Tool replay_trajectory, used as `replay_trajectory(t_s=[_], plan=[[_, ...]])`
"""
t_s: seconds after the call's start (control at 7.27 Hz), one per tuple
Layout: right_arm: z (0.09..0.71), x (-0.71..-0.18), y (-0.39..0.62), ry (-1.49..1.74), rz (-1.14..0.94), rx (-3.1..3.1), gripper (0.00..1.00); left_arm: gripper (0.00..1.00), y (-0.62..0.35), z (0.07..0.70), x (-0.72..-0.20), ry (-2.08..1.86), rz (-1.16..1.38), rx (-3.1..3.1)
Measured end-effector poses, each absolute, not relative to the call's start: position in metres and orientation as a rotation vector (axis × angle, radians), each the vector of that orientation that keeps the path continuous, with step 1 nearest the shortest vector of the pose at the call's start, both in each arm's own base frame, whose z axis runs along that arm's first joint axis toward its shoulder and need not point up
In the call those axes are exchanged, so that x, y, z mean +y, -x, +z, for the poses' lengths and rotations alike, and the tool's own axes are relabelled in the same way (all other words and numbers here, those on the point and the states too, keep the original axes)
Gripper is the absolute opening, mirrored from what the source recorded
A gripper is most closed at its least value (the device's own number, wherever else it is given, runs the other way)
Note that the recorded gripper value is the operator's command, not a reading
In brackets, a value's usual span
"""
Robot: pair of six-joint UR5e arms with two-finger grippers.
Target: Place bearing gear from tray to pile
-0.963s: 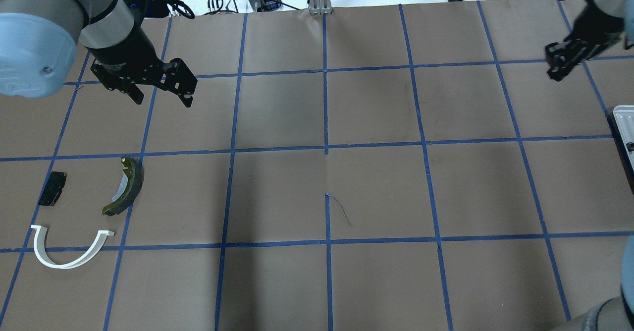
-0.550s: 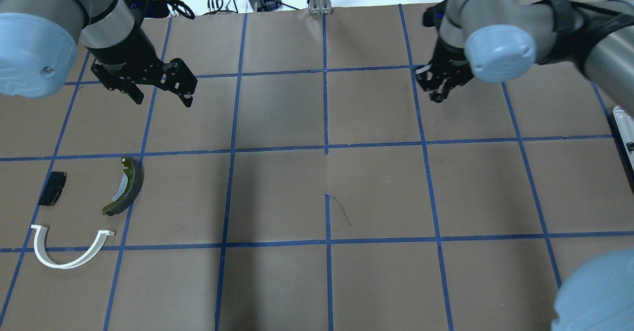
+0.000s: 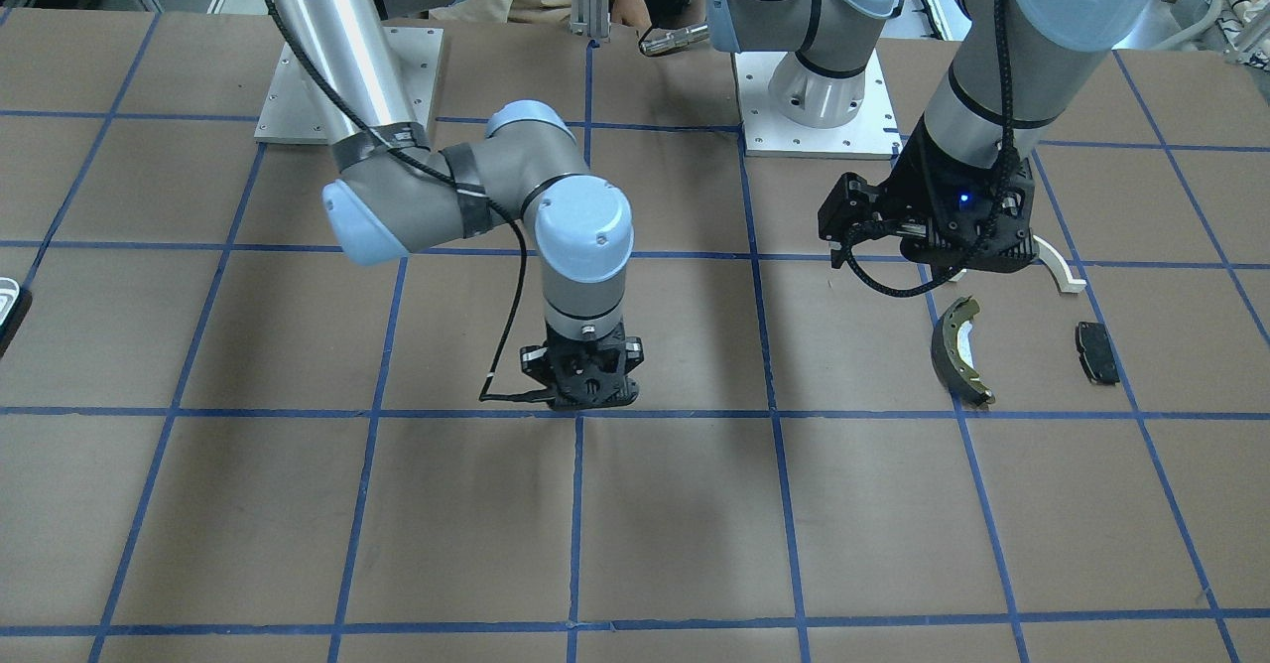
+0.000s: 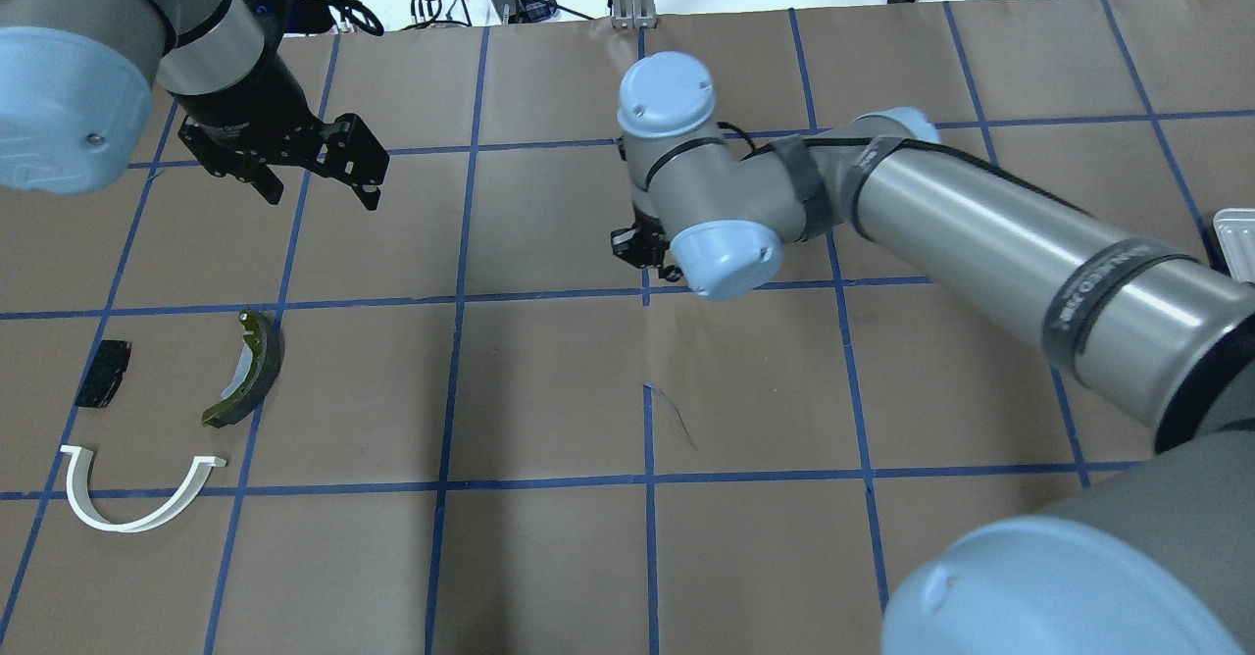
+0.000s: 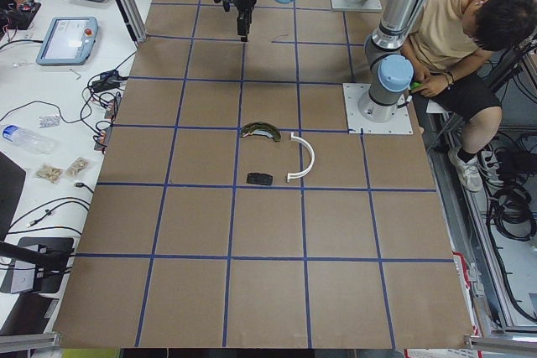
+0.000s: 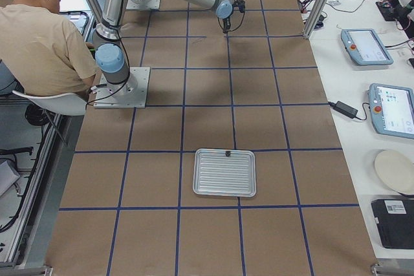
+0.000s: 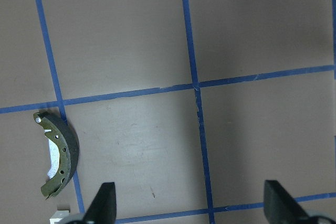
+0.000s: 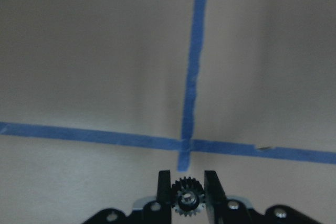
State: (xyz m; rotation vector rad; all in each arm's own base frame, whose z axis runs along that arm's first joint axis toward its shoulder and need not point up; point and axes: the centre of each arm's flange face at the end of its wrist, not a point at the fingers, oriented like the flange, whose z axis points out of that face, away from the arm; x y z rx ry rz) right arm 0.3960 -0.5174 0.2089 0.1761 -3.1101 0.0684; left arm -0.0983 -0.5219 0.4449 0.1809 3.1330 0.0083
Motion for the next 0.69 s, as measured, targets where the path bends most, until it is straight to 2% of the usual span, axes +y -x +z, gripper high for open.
replay_trajectory(t_s=[0.14,0.41,0.69], plan=[[0.203,-0.501,-0.417,-0.148,0.056,-3.12,0.99,1.0,0.098,0.443,-0.523,-0.18,0.013,3.134],[0.2,-0.495,-0.425,-0.121,0.041,-3.124,1.0,1.0,0.097,0.44,-0.525,-0.175,0.023,3.135],[0.219,-0.533,-0.369,-0.201,0.048,-3.113,1.0,1.0,0.098,0.432,-0.532,-0.153,-0.007,3.139]])
